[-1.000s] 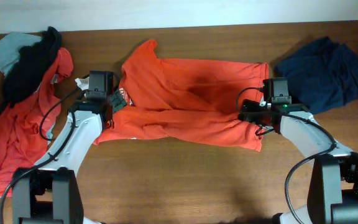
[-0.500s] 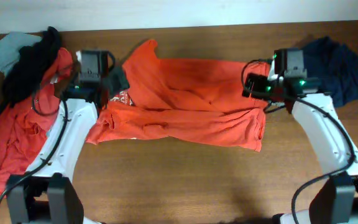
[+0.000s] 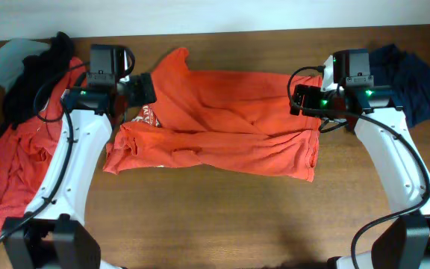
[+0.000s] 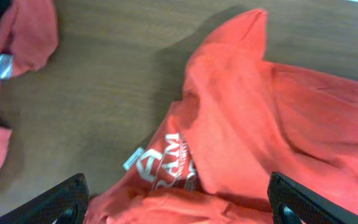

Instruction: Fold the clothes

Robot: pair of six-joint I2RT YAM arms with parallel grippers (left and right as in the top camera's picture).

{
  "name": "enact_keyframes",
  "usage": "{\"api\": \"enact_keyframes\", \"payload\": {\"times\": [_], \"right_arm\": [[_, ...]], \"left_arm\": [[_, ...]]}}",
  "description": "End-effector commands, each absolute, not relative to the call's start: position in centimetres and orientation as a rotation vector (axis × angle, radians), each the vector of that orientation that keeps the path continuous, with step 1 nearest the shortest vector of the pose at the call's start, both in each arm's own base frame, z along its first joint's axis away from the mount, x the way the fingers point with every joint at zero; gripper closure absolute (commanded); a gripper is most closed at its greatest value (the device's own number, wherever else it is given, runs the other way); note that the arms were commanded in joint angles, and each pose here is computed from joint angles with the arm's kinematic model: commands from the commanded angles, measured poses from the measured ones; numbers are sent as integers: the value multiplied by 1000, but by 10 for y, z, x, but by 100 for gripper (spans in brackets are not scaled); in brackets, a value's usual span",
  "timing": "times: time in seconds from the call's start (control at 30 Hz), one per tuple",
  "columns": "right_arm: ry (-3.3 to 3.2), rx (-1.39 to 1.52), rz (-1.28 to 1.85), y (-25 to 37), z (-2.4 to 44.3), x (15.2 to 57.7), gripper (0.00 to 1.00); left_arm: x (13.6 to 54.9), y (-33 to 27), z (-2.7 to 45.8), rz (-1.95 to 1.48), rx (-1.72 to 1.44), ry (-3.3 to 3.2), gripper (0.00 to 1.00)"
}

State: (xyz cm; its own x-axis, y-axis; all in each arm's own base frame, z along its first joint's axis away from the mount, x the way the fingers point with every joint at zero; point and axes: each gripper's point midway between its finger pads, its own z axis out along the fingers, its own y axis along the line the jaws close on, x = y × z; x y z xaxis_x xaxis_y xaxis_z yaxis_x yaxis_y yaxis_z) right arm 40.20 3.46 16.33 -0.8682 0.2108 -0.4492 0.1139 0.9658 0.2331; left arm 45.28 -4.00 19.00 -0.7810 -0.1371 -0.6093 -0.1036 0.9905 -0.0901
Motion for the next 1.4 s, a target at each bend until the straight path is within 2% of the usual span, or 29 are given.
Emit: {"api": "enact_keyframes", "payload": {"times": [0.0, 0.17, 0.37, 0.6, 0.83, 1.03, 1.37], "right_arm": [[2577, 160, 304, 42, 181, 408, 1], [2524, 73, 283, 42, 204, 418, 1], [2446, 35, 144, 26, 220, 449, 1], [2489, 96, 111, 3, 172, 479, 1], [2553, 101, 92, -9, 123, 495, 0], [2556, 99, 90, -10, 103, 506, 0], [2547, 105, 69, -13, 94, 513, 0]], "left_arm": [[470, -58, 197, -108, -39, 2467, 5], [498, -75, 211, -86, 78, 2475, 2], [556, -87, 203, -88, 94, 2440, 2], [610, -89, 151, -47, 79, 2408, 2], [647, -93, 117, -26, 118, 2319, 1], [665, -95, 99, -24, 112, 2265, 1], [665, -111, 52, -77, 177, 2310, 3]]}}
